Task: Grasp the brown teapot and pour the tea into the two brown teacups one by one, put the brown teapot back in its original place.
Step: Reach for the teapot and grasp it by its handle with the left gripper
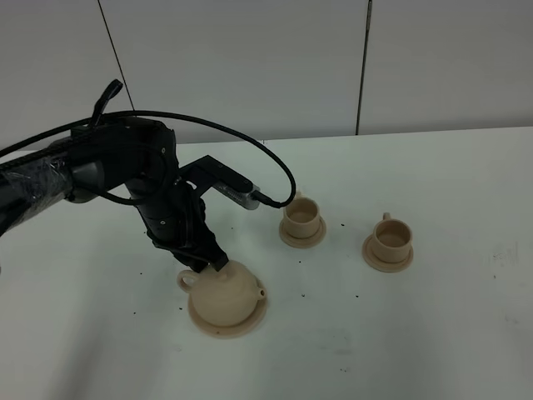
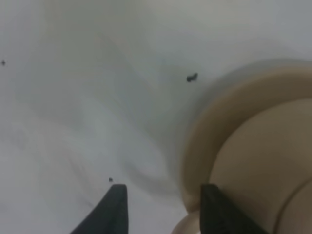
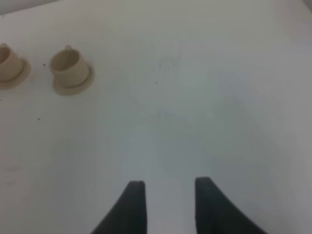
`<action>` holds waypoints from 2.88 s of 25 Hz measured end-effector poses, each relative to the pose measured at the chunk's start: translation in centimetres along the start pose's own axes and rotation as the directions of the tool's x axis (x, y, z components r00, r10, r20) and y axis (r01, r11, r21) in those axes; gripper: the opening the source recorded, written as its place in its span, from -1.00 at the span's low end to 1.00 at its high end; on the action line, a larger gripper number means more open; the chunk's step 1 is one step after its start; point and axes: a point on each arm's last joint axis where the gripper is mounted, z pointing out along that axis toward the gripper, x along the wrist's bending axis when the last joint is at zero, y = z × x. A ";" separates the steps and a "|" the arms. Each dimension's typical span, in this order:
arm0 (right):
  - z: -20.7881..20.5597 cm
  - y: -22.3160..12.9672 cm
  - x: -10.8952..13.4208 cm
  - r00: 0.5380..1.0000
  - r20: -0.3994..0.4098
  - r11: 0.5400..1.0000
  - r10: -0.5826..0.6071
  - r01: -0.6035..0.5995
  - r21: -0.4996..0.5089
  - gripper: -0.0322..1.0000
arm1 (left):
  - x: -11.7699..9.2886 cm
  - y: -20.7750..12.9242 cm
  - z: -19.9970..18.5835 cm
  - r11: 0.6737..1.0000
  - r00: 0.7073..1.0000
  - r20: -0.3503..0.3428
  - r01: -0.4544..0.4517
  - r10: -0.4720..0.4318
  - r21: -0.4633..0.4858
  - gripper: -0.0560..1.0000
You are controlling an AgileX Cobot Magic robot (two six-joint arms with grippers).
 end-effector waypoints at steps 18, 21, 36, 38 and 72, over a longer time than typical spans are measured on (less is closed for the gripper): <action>0.0 0.0 0.0 1.000 0.000 1.000 0.000 0.000 0.000 -0.47 | -0.2 -0.4 -0.5 0.998 0.999 0.015 0.040 -0.040 0.040 -0.10; 0.0 0.0 0.0 1.000 0.000 1.000 0.000 0.000 0.000 -0.47 | -0.2 -0.5 -0.5 0.998 0.999 0.015 0.047 -0.048 0.048 -0.10; 0.0 0.0 0.0 1.000 0.000 1.000 0.000 0.000 0.000 -0.47 | 0.8 -0.8 -1.9 0.998 0.993 -0.115 0.042 -0.036 0.053 -0.10; 0.0 0.0 0.0 1.000 0.000 1.000 0.000 0.000 0.000 -0.47 | 1.0 -0.8 -2.8 0.999 0.991 -0.133 -0.022 0.026 0.026 -0.11; 0.0 0.0 0.0 1.000 -0.001 1.000 0.000 0.000 0.000 -0.47 | -1.5 -2.2 -5.1 0.841 0.840 0.133 -0.537 0.526 0.068 -0.15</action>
